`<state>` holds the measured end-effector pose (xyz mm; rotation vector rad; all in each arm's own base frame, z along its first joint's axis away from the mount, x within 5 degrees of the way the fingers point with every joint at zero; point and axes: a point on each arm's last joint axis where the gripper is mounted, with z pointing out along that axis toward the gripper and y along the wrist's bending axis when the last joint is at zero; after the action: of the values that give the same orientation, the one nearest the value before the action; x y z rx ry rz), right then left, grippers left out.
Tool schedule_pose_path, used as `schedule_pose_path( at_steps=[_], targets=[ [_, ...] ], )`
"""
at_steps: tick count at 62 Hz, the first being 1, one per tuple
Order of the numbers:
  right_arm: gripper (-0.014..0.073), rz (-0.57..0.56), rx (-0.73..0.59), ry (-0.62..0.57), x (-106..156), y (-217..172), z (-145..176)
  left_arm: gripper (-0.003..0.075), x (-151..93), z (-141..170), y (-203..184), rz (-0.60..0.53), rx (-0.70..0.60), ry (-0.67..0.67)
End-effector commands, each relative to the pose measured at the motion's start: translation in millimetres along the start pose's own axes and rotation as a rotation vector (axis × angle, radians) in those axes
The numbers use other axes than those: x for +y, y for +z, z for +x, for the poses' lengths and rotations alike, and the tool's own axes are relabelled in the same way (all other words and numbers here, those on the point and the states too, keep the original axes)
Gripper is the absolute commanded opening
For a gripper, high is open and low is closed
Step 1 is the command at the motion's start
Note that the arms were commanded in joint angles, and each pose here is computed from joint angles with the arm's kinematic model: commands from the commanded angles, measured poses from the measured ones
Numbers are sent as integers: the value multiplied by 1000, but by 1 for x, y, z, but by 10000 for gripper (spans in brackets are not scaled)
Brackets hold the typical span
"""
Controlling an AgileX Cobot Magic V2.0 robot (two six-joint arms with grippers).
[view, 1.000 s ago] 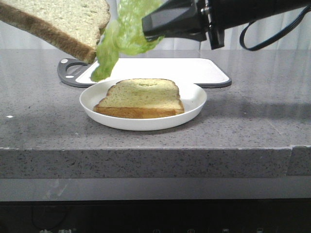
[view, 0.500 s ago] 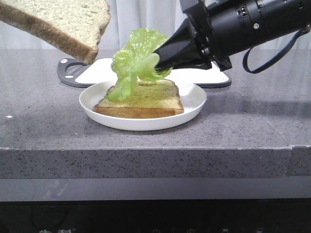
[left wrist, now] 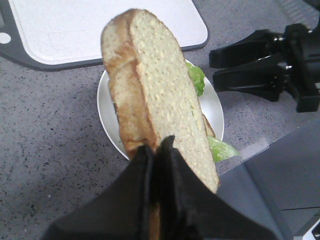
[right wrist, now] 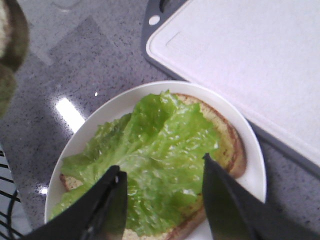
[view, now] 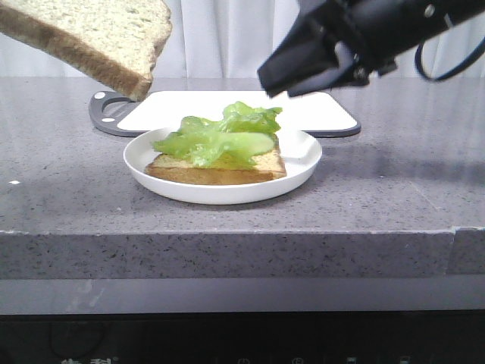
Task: Left arm grabs bread, right arm adds lettuce
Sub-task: 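Lower the held bread slice with the left gripper onto the lettuce and release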
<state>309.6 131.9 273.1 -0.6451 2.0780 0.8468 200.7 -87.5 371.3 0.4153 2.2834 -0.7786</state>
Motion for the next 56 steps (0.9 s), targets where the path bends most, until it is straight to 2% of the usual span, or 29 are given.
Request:
schedule_pose_path(
  at_steps=[1, 14, 26, 37, 56],
  targets=[
    [379, 12, -109, -77, 22, -31, -25, -20, -10, -10, -11, 41, -95, -14],
    [375, 87, -161, -108, 55, -83, -38, -20, -11, -15, 0, 127, -90, -58],
    [374, 144, -81, -65, 77, -118, -29, -20, -8, -22, 26, 294, -50, -108],
    [374, 164, -9, -94, 88, -135, -19, -20, 0, -29, 55, 446, -46, -174],
    [374, 155, 4, -96, 90, -136, -17, -20, 30, -24, 107, 468, 51, -300]
  ],
)
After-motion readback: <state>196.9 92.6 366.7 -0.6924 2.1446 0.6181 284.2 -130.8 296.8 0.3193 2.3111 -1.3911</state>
